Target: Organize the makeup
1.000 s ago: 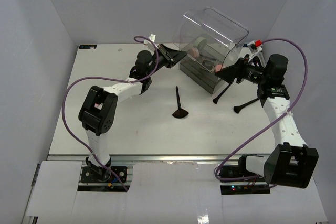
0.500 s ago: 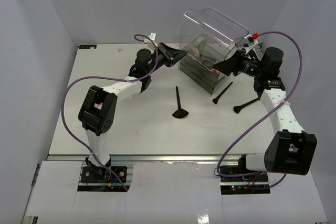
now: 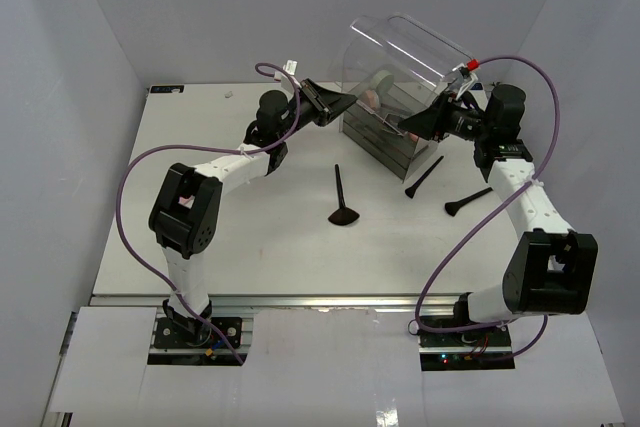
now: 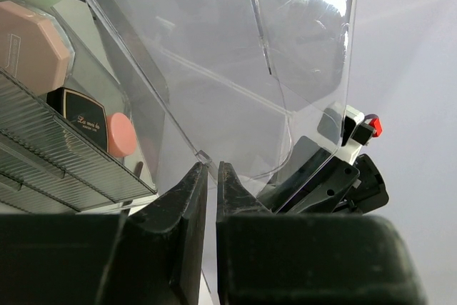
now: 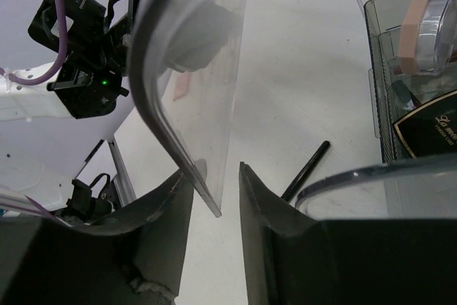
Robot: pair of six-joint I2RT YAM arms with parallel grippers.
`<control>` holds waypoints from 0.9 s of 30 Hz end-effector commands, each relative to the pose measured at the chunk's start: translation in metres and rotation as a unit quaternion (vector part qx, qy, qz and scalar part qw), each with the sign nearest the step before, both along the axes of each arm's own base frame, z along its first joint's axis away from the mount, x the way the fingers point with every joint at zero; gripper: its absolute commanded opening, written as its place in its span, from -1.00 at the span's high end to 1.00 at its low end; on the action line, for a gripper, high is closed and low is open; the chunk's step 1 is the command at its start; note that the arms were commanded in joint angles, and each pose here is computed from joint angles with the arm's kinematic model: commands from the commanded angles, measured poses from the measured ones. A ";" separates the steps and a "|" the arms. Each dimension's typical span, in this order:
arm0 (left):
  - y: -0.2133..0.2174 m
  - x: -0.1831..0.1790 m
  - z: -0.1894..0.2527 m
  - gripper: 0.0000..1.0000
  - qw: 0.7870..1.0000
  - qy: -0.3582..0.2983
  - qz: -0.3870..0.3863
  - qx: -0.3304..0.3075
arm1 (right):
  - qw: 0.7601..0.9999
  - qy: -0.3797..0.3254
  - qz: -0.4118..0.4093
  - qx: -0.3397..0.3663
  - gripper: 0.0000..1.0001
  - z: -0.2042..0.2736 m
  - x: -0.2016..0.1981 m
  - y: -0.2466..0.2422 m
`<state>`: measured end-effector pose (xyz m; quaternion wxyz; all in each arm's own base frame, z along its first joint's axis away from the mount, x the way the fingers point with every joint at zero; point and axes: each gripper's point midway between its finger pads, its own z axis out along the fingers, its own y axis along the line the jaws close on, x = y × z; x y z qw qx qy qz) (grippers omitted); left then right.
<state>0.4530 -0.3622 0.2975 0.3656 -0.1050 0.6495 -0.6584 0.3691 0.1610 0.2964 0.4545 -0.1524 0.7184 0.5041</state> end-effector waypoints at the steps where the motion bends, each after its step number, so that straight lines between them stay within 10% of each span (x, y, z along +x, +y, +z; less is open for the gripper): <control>1: 0.009 -0.015 0.069 0.83 0.997 -0.073 -0.005 -0.031 | 0.999 -0.049 0.010 0.006 0.34 0.028 0.004 0.002; 12: 0.041 -0.032 0.060 -0.51 0.995 -0.093 0.043 0.007 | 0.997 -0.071 0.018 0.013 0.85 0.040 -0.001 0.003; 19: 0.086 -0.070 0.067 -0.73 0.985 -0.136 0.078 0.065 | 0.995 -0.090 0.024 0.021 0.85 0.043 -0.010 0.005; 27: 0.214 -0.082 -0.081 -0.73 0.952 0.079 0.201 0.218 | 0.993 -0.114 0.030 0.026 0.85 0.048 -0.023 0.006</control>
